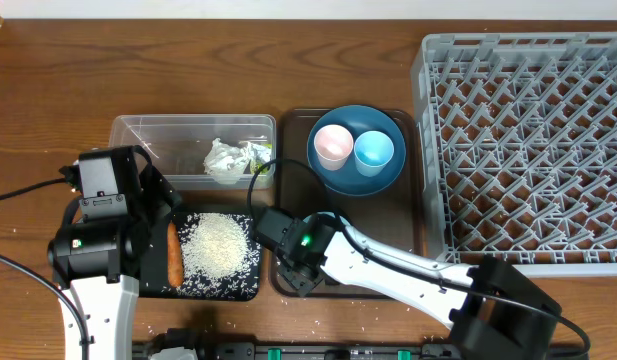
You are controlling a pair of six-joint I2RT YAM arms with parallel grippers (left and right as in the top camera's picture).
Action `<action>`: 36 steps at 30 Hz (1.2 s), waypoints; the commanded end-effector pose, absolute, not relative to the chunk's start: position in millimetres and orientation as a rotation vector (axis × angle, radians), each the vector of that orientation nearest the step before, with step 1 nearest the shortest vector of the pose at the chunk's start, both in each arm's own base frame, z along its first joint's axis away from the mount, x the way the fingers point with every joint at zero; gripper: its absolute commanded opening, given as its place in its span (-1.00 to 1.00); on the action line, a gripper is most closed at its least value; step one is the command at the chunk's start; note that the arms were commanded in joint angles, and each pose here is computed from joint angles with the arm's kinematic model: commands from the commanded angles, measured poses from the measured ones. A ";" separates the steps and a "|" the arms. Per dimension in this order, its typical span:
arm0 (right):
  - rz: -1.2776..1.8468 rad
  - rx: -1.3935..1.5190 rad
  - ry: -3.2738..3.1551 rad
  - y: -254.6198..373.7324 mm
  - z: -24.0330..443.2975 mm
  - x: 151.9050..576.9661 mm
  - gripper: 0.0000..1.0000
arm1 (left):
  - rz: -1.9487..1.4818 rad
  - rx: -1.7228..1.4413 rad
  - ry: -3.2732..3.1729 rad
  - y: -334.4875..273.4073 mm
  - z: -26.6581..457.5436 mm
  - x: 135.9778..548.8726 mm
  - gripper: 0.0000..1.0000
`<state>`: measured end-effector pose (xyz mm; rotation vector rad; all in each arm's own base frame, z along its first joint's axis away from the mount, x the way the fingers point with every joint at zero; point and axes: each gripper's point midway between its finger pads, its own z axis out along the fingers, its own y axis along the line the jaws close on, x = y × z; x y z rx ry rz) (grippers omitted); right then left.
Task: Sort waste into correct bins and load items into the dishwasher rack
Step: 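Lift bowl with right gripper and carry it over the dish rack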
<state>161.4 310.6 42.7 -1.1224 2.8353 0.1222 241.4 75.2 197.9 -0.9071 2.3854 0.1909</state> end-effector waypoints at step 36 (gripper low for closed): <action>0.286 -0.980 2.653 330.5 163.5 210.3 -0.98 | 0.197 -0.896 2.387 76.5 200.0 242.1 0.93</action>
